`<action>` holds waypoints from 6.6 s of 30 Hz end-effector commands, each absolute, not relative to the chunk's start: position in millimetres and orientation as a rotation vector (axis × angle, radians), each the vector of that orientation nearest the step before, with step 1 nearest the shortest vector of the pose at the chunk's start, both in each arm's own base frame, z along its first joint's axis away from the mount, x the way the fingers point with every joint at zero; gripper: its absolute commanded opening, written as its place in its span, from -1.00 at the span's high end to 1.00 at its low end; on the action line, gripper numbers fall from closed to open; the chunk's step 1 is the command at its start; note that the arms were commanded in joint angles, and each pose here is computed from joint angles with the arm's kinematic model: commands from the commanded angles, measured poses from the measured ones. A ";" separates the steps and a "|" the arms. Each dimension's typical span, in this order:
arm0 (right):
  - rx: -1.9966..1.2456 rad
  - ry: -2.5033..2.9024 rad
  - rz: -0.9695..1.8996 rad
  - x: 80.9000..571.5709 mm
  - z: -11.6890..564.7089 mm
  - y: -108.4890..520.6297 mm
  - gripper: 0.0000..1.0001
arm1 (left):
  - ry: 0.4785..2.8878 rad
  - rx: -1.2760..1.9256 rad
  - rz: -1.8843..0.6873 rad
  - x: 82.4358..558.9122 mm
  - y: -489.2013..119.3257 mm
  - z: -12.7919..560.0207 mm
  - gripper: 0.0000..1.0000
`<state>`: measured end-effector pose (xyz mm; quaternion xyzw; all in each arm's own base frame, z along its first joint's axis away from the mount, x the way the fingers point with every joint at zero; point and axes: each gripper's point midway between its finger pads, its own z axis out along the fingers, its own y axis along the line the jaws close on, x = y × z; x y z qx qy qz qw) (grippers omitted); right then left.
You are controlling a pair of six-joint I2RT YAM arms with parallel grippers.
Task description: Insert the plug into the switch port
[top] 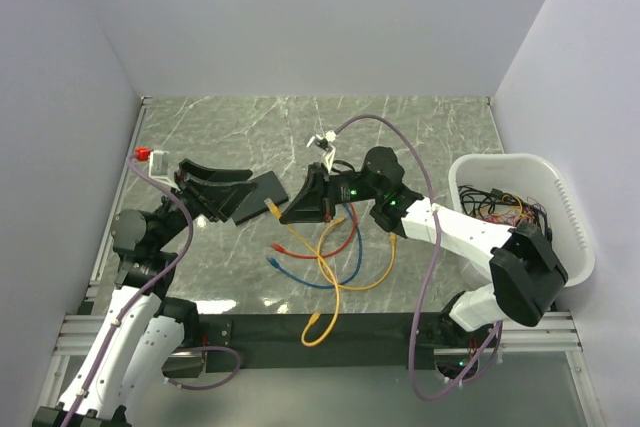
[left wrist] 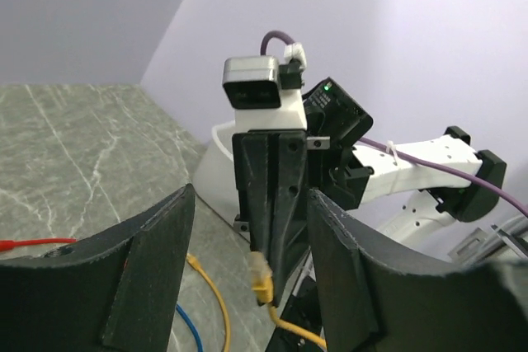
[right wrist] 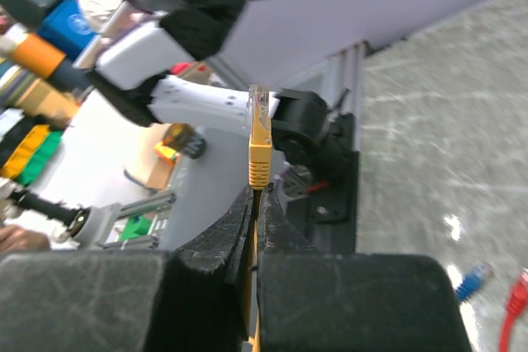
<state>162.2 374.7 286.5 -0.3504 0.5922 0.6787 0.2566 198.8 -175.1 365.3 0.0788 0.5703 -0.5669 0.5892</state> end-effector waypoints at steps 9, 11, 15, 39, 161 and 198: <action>-1.009 1.414 1.899 143.4 334.9 365.4 1.00 | 1.307 0.332 -1.419 174.4 -187.5 374.0 -0.33; -1.004 1.414 1.901 144.1 336.4 365.9 1.00 | 1.296 0.355 -1.437 169.3 -189.5 375.7 -0.34; -1.000 1.412 1.898 145.8 339.4 366.4 1.00 | 1.343 0.365 -1.460 170.6 -195.5 368.3 -0.33; -0.917 1.563 1.644 179.3 333.8 372.4 0.10 | 1.564 0.214 -1.383 207.2 -210.8 338.5 0.99; -0.900 2.501 0.768 205.1 73.3 462.8 1.00 | 1.903 -0.655 -0.746 396.2 -53.4 132.2 -0.53; -0.669 2.601 0.547 273.2 28.7 485.8 1.00 | 2.121 -0.622 -0.891 373.9 -72.1 50.5 -0.40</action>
